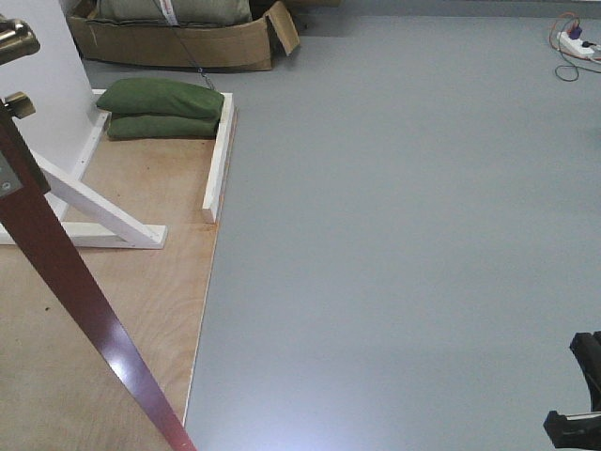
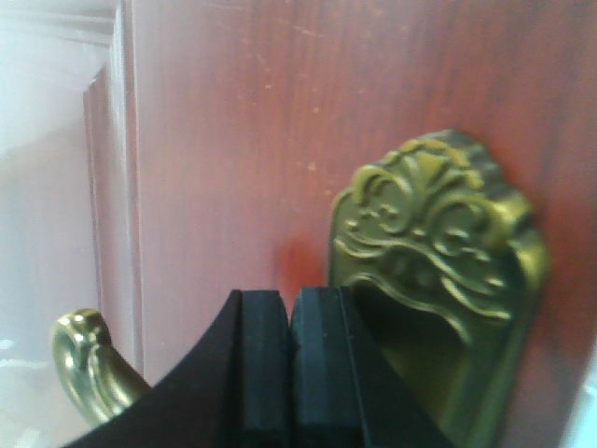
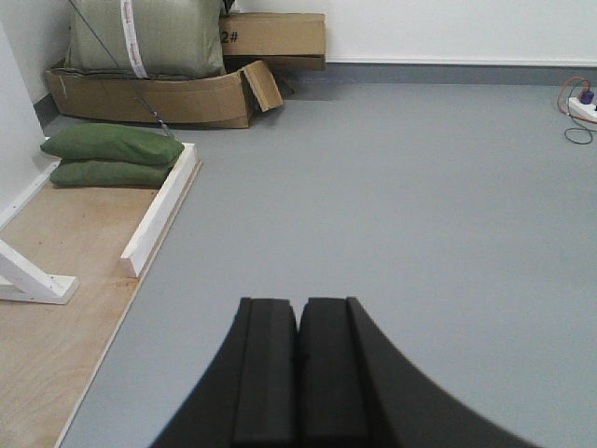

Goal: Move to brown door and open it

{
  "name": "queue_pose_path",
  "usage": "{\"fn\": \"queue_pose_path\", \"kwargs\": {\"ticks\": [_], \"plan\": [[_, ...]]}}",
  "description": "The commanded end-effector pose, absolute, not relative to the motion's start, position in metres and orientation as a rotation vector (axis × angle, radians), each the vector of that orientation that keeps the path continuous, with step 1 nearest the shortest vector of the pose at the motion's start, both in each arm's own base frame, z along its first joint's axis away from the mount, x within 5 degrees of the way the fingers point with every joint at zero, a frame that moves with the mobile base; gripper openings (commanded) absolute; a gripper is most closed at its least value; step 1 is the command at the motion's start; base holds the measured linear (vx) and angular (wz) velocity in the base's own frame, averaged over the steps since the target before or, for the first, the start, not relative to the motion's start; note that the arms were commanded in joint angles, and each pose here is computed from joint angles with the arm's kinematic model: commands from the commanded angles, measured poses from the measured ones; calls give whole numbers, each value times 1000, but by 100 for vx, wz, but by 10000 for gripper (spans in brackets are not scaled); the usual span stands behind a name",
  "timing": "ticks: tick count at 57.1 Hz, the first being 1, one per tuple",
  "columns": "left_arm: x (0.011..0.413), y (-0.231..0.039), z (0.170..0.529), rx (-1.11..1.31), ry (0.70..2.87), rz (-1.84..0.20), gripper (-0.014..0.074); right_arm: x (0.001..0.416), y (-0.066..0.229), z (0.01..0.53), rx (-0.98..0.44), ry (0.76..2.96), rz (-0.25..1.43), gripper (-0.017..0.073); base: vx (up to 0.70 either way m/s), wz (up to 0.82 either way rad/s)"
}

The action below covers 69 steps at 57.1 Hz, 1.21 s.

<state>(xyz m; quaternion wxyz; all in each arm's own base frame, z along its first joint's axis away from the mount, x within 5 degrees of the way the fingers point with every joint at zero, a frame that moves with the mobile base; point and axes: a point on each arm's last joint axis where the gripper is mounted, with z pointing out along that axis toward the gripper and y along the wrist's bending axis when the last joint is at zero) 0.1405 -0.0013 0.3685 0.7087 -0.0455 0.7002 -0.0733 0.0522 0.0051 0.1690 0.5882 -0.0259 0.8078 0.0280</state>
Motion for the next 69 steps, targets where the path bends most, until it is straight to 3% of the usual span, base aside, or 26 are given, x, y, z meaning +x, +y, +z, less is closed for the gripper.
{"fn": "queue_pose_path", "kwargs": {"ticks": [1, 69], "plan": [[142, -1, 378, -110, 1528, -171, -6, 54, 5, 175, -64, 1798, 54, 0, 5, -3], [142, -1, 378, -110, 1528, -171, -6, 54, 5, 175, -64, 1800, 54, 0, 9, -7]]}}
